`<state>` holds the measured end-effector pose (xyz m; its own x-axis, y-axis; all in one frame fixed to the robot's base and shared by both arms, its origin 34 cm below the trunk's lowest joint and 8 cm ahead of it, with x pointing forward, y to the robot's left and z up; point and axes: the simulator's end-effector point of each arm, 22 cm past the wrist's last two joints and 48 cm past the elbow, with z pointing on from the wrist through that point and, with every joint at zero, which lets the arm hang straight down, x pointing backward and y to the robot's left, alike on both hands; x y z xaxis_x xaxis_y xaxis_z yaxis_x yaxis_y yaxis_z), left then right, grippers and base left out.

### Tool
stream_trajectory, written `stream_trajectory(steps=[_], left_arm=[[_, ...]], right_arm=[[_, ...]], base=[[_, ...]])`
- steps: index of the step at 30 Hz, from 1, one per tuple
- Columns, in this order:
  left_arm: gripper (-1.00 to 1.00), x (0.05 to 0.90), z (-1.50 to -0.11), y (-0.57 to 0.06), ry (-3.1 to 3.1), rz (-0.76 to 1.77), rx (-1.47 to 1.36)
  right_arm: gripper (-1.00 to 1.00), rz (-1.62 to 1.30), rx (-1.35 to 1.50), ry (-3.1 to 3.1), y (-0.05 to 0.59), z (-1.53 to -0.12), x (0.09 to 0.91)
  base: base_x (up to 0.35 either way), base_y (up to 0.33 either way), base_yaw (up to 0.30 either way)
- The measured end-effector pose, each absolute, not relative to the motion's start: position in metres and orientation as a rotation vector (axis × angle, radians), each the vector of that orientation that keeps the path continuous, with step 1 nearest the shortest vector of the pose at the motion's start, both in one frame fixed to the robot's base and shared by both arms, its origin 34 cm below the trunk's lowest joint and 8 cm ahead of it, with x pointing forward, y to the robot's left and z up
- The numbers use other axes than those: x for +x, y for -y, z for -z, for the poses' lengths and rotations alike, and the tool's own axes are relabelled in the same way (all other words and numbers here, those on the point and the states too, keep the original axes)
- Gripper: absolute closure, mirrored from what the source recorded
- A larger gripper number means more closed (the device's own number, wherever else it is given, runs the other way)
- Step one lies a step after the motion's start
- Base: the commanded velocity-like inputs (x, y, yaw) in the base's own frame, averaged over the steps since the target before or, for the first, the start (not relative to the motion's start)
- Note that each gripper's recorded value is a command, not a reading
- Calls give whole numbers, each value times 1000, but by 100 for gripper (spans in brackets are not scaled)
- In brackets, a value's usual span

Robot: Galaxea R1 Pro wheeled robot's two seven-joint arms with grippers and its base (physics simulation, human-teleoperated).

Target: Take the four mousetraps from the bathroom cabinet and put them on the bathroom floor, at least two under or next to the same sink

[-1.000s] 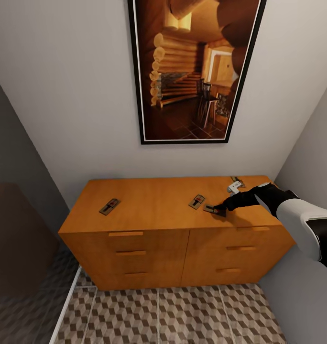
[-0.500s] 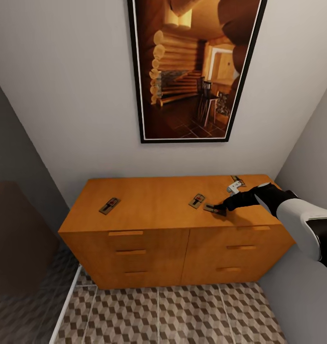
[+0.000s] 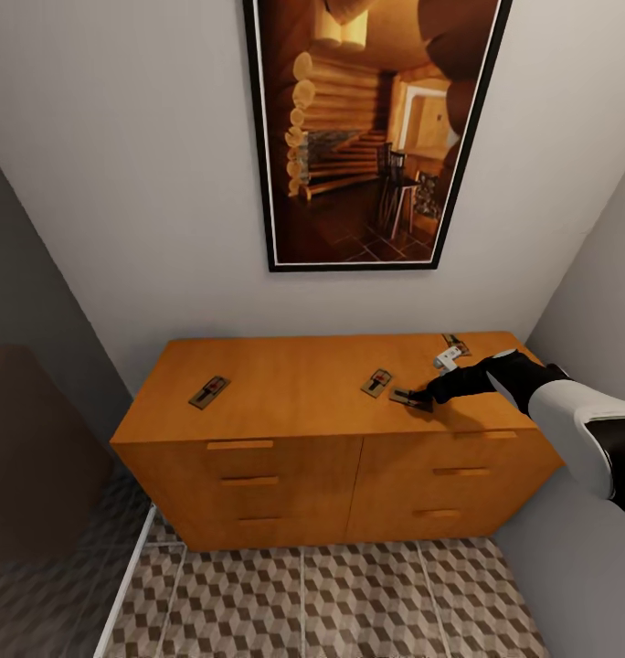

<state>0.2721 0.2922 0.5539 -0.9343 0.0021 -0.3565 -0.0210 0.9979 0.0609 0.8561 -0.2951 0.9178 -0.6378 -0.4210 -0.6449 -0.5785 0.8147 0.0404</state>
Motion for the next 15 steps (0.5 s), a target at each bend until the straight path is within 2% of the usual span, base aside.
stream_trajectory(steps=[15], left_arm=[[-100,270,-553,-292,-2782,-90,-14]], right_arm=[[-100,-324,-732,-2360,295,-914,856]], base=[[0,0,0]])
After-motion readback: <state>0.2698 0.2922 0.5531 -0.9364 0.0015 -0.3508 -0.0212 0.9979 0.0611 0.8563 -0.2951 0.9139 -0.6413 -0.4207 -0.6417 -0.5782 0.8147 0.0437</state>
